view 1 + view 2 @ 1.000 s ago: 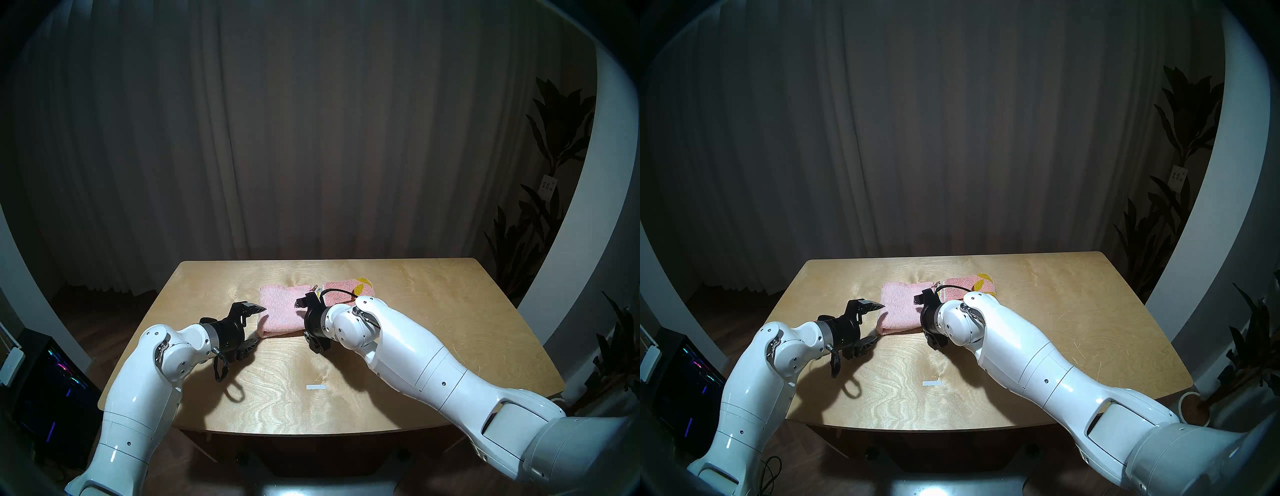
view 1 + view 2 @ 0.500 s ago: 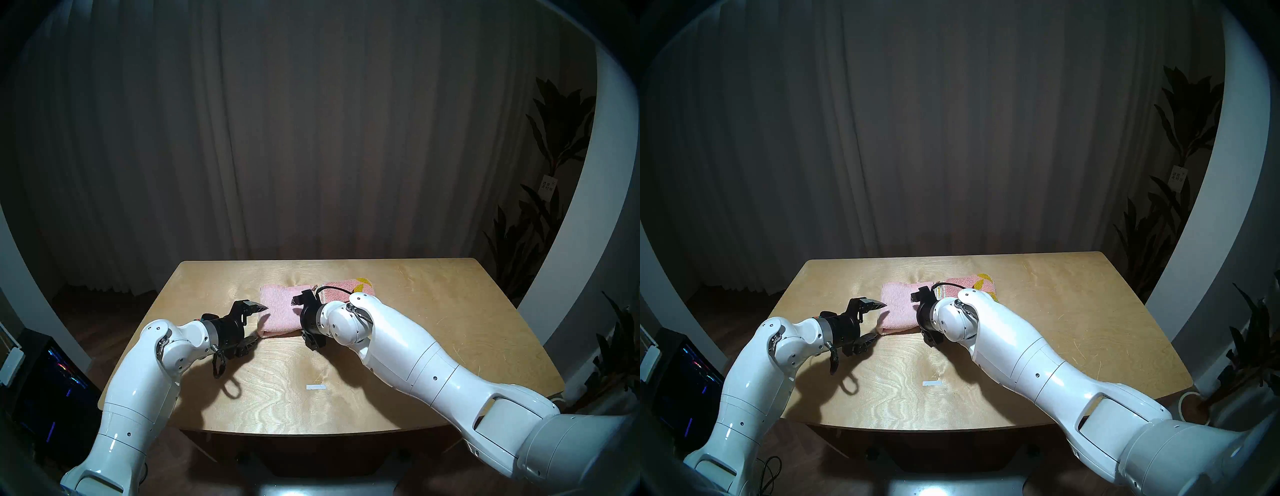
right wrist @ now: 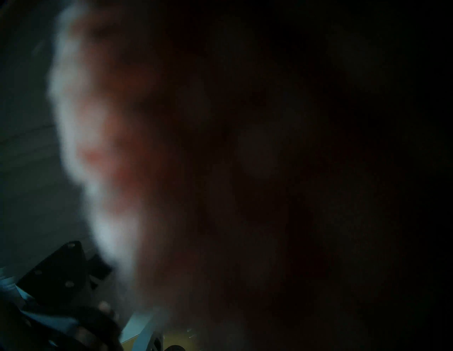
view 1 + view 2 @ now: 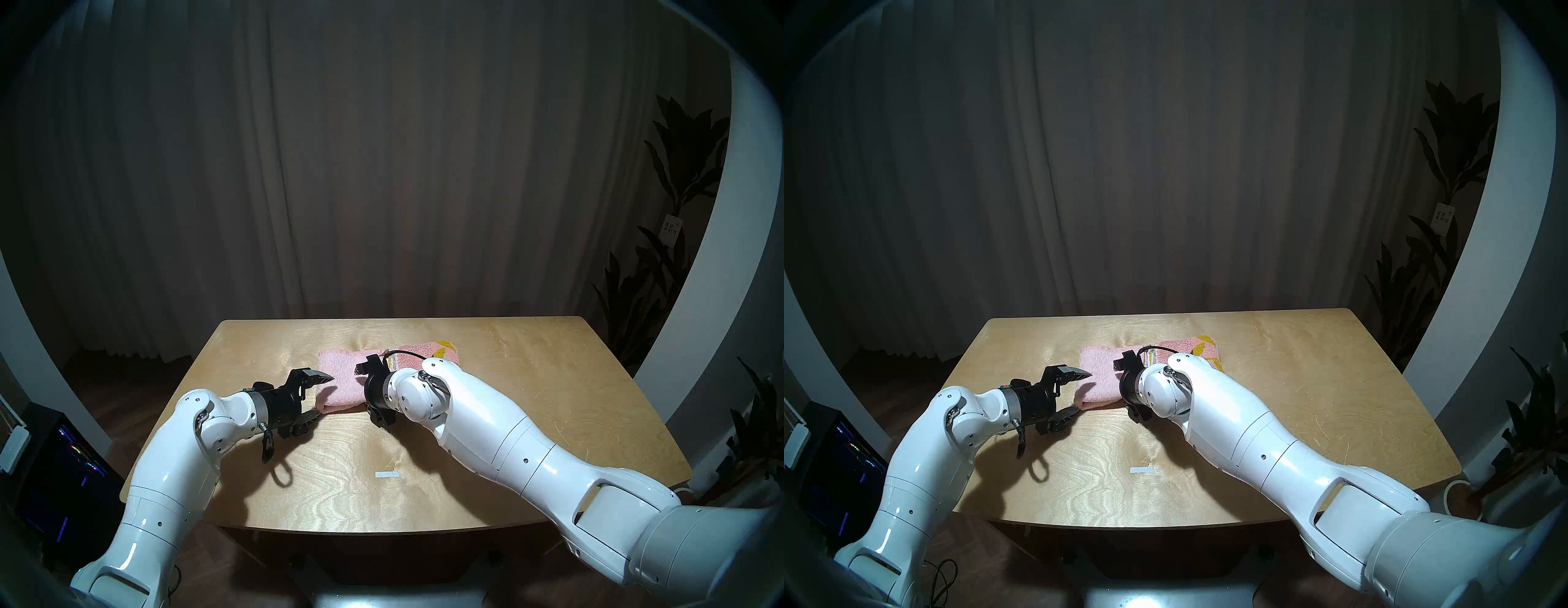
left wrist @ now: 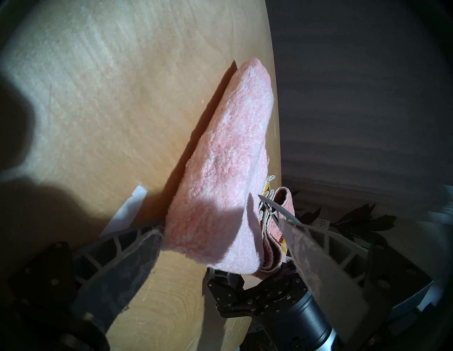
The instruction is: Fold each towel twice and stack them on table
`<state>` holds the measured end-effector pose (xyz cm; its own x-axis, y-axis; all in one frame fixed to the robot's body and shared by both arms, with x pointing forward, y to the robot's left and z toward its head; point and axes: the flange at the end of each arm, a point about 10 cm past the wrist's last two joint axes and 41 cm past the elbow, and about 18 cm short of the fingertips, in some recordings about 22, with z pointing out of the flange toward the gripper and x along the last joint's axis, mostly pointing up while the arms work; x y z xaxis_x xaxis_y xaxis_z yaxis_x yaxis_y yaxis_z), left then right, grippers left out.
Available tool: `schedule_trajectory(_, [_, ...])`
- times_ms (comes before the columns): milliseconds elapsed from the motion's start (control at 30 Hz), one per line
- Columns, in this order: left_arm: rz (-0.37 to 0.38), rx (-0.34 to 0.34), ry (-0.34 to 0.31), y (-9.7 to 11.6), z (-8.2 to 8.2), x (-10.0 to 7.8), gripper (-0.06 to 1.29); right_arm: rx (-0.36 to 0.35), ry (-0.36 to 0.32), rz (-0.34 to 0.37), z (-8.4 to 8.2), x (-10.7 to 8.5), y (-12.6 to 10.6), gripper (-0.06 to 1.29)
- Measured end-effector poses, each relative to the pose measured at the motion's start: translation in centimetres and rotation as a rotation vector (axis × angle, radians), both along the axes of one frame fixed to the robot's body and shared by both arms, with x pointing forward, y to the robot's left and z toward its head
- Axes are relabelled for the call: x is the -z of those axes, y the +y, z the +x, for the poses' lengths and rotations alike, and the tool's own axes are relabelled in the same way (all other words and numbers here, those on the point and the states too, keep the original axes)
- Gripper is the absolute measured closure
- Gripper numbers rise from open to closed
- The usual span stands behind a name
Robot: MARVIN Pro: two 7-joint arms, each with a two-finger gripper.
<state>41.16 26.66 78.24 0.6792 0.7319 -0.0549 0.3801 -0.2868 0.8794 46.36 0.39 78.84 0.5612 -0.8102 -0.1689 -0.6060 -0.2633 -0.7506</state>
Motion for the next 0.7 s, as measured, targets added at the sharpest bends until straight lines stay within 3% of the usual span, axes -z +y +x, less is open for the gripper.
schedule_trajectory(133, [-0.003, 0.009, -0.006, -0.2, 0.2, 0.1, 0.04, 0.000, 0.003, -0.003, 0.0, 0.2, 0.1, 0.20])
schedule_trajectory(200, [0.003, 0.012, 0.004, -0.3, 0.1, 0.6, 0.04, -0.001, 0.025, -0.017, -0.4, 1.2, 0.0, 0.22])
schedule_trajectory(300, [0.007, 0.016, 0.013, -0.4, 0.0, 1.0, 0.04, -0.001, 0.022, -0.013, -0.4, 1.2, 0.1, 0.33])
schedule_trajectory(367, [0.009, 0.019, 0.011, -0.4, 0.0, 1.0, 0.10, -0.001, 0.018, -0.009, -0.3, 1.2, 0.1, 0.48])
schedule_trajectory(400, [0.009, 0.019, 0.010, -0.4, 0.0, 1.0, 0.22, -0.002, 0.017, -0.007, -0.3, 1.1, 0.1, 0.51])
schedule_trajectory(433, [0.009, 0.020, 0.008, -0.4, 0.0, 1.0, 0.41, -0.002, 0.016, -0.006, -0.3, 1.2, 0.1, 0.68])
schedule_trajectory(467, [0.009, 0.020, 0.008, -0.4, 0.0, 1.0, 0.63, -0.003, 0.016, -0.006, -0.3, 1.2, 0.1, 0.70])
schedule_trajectory(500, [0.010, 0.021, 0.006, -0.4, 0.1, 1.0, 0.79, -0.004, 0.015, -0.005, -0.3, 1.2, 0.0, 0.81])
schedule_trajectory(567, [0.009, 0.020, 0.003, -0.4, 0.1, 1.0, 1.03, -0.005, 0.013, -0.003, -0.3, 1.2, 0.0, 0.86])
schedule_trajectory(633, [0.008, 0.018, 0.001, -0.4, 0.1, 1.0, 1.26, -0.007, 0.011, -0.002, -0.4, 1.2, 0.0, 1.11])
schedule_trajectory(700, [0.006, 0.017, -0.004, -0.5, 0.0, 1.0, 1.26, -0.009, 0.007, -0.001, -0.4, 1.2, -0.1, 1.14])
